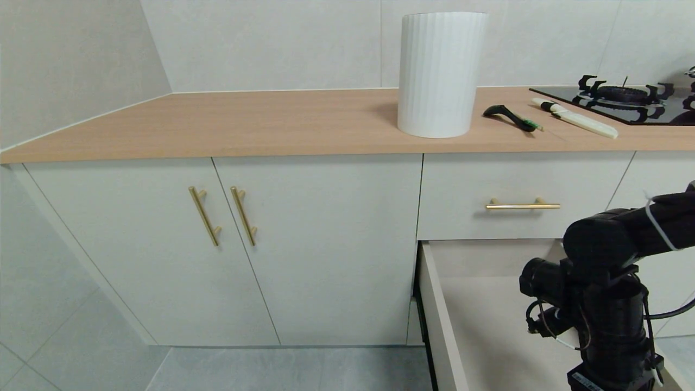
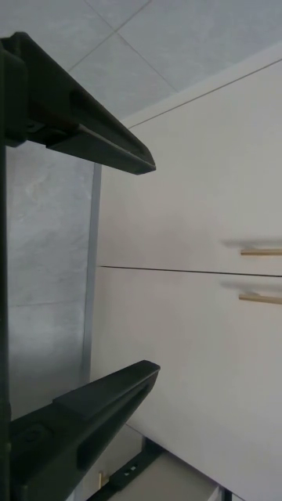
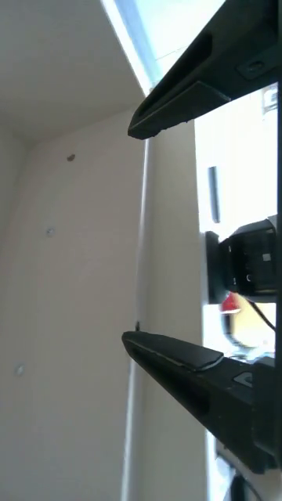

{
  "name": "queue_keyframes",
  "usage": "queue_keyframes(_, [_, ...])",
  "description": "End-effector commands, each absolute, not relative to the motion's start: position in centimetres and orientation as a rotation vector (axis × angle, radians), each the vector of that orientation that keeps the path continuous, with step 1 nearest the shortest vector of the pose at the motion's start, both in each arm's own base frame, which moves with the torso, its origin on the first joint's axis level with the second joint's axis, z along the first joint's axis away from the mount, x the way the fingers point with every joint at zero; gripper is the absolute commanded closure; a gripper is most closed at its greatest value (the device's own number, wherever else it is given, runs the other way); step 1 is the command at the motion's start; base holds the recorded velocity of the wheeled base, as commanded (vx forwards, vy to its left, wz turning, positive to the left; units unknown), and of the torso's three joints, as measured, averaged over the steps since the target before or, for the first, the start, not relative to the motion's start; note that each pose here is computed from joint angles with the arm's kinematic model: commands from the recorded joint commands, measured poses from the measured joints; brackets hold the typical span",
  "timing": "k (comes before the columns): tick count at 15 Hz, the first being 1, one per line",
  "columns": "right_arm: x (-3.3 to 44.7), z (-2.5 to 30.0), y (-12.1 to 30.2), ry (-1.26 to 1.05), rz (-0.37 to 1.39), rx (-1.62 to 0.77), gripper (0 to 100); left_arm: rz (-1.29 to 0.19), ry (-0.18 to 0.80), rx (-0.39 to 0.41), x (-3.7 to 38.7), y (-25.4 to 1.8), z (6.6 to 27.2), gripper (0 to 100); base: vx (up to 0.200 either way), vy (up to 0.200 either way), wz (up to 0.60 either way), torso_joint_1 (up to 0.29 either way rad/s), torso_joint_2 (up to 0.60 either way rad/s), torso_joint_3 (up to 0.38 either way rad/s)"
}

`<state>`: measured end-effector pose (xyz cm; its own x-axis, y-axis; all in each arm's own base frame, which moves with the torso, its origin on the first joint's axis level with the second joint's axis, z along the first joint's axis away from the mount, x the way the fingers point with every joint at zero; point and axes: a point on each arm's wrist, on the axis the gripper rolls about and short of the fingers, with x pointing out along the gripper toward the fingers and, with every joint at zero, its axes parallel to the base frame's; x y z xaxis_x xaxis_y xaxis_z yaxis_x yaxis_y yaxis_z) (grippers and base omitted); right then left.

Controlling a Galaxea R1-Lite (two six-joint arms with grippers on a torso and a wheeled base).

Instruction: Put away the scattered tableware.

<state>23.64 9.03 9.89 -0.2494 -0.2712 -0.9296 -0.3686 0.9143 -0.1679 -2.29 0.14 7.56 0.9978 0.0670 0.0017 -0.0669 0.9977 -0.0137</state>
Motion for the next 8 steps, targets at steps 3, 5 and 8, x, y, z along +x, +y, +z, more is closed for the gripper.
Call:
queue_keyframes(3, [21.9, 17.2, 8.0, 1.533, 0.110, -0.346, 0, 0.067, -0.002, -0.014, -2.3, 0.1, 7.6, 0, 0.000, 0.000, 0.00, 0.000, 0.00, 0.000])
queue_keyframes(5, [21.0, 20.0, 6.8, 1.387, 0.099, -0.273, 0, 0.067, -0.002, -0.014, -2.3, 0.1, 7.6, 0, 0.000, 0.000, 0.00, 0.000, 0.00, 0.000])
queue_keyframes(8, [19.9, 23.0, 5.3, 1.166, 0.076, -0.181, 0, 0.067, -0.002, -0.014, -2.3, 0.1, 7.6, 0, 0.000, 0.000, 0.00, 0.000, 0.00, 0.000])
